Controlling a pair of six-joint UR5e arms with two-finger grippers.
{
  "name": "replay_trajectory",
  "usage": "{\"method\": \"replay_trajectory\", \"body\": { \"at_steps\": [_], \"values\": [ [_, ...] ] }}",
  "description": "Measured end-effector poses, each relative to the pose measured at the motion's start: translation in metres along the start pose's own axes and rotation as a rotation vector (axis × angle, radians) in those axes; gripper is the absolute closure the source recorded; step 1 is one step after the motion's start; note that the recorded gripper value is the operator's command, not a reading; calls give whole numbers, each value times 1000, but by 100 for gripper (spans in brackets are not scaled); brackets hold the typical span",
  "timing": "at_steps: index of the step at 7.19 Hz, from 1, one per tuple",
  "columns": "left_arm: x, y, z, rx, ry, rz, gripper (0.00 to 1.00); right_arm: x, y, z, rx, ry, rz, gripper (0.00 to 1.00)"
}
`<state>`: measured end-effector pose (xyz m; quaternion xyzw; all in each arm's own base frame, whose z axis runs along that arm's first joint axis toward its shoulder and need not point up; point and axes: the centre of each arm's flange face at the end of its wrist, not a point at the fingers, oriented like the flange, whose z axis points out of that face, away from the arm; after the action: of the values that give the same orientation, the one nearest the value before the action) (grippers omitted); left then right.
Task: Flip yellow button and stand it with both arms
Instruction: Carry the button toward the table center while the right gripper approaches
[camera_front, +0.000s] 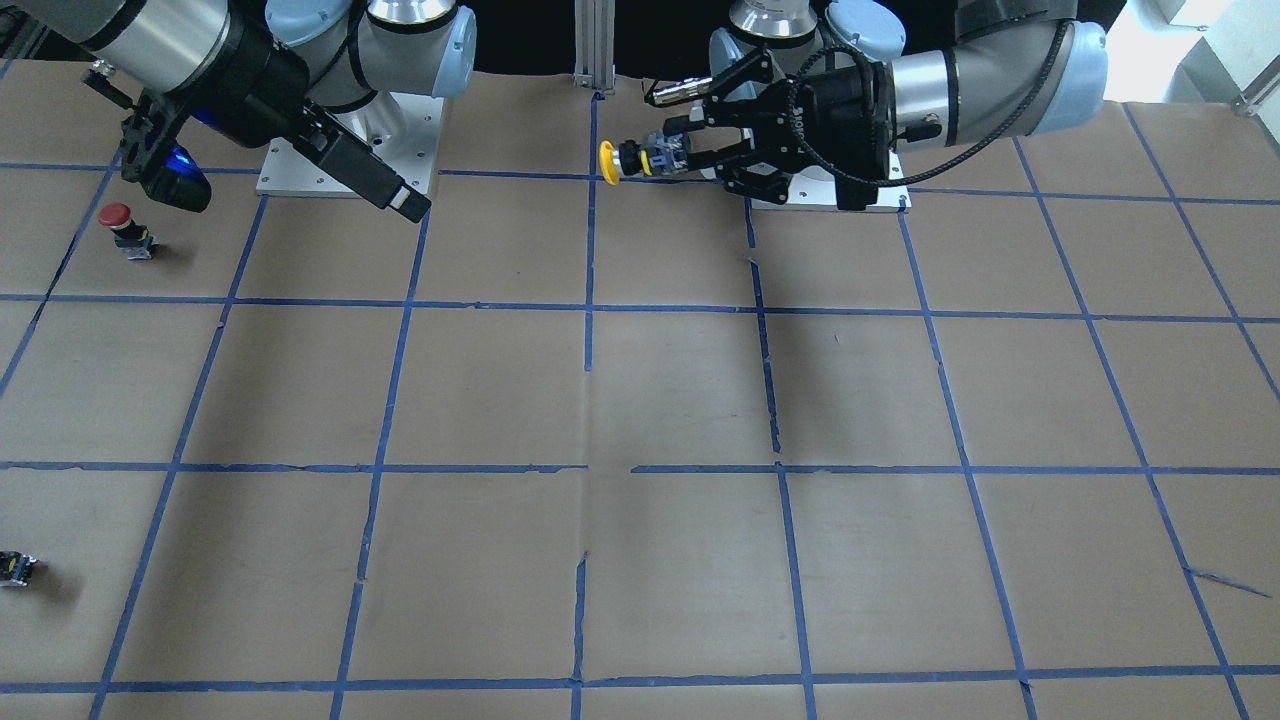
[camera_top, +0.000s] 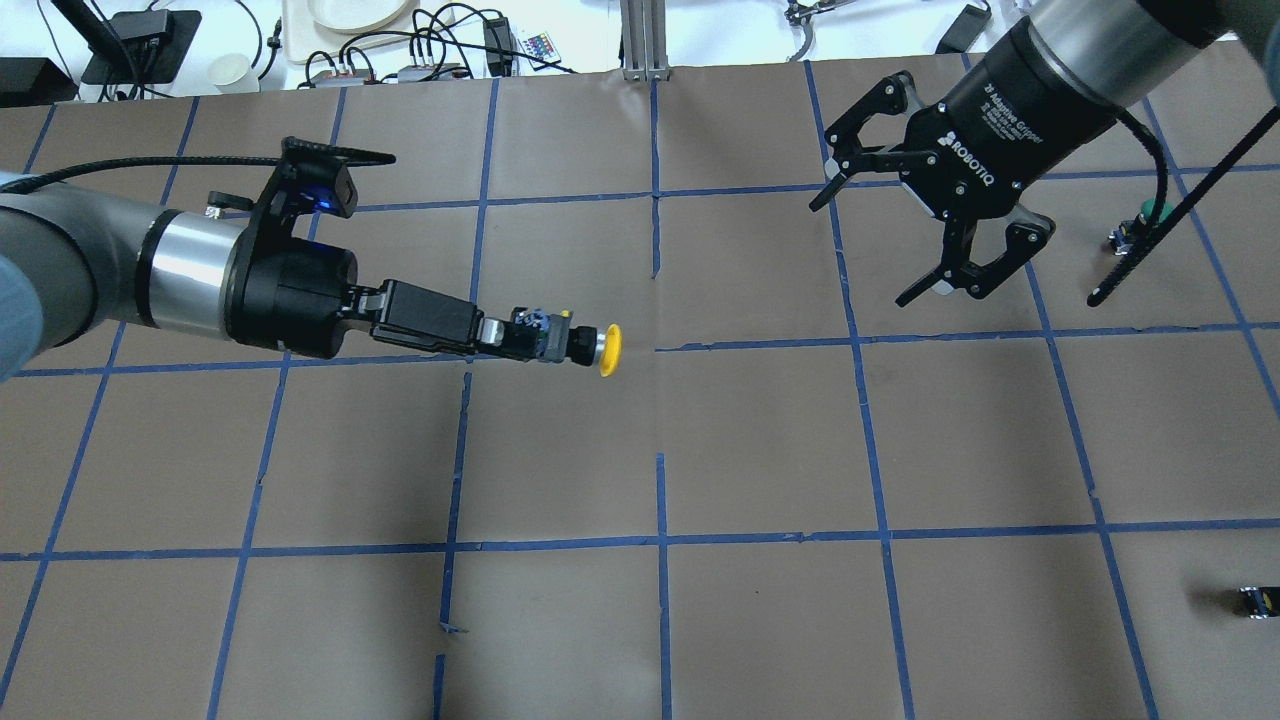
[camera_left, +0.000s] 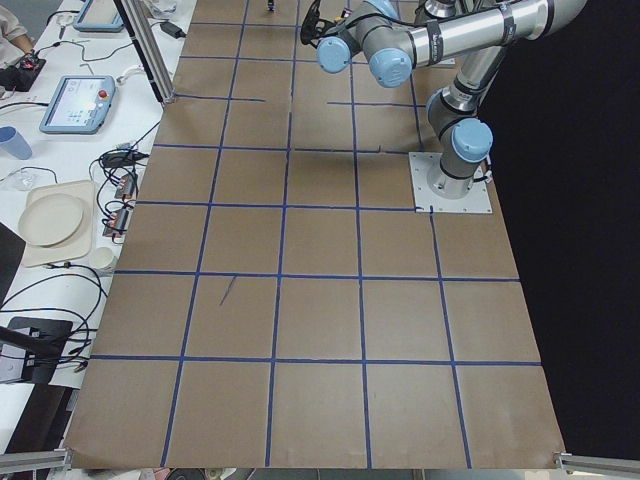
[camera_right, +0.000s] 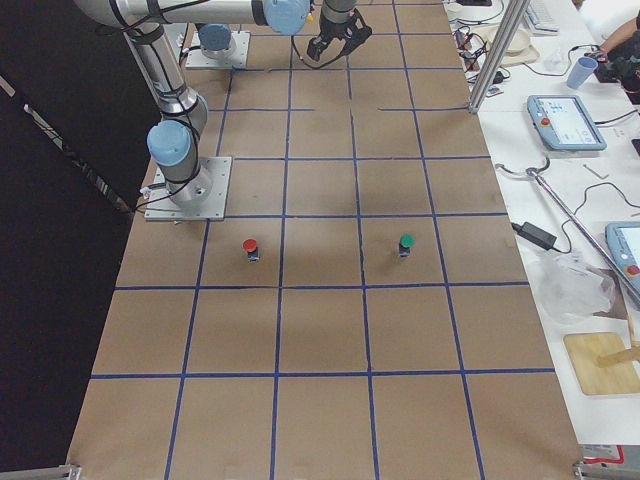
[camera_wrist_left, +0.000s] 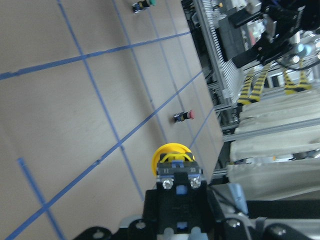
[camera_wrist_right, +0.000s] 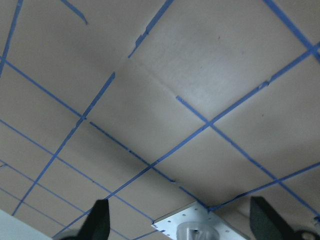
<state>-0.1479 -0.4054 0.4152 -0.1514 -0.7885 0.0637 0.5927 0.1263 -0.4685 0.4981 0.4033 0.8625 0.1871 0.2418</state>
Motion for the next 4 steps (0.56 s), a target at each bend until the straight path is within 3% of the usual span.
{"method": "replay_trajectory", "body": {
  "at_steps": [2, 4],
  "values": [
    [13, -3, 36, 116, 152, -67, 86, 13, -13, -10, -182, -107, 154, 0],
    [12, 1, 54, 213, 243, -147, 86, 16, -9, -8, -347, -195, 268, 0]
  ]
}}
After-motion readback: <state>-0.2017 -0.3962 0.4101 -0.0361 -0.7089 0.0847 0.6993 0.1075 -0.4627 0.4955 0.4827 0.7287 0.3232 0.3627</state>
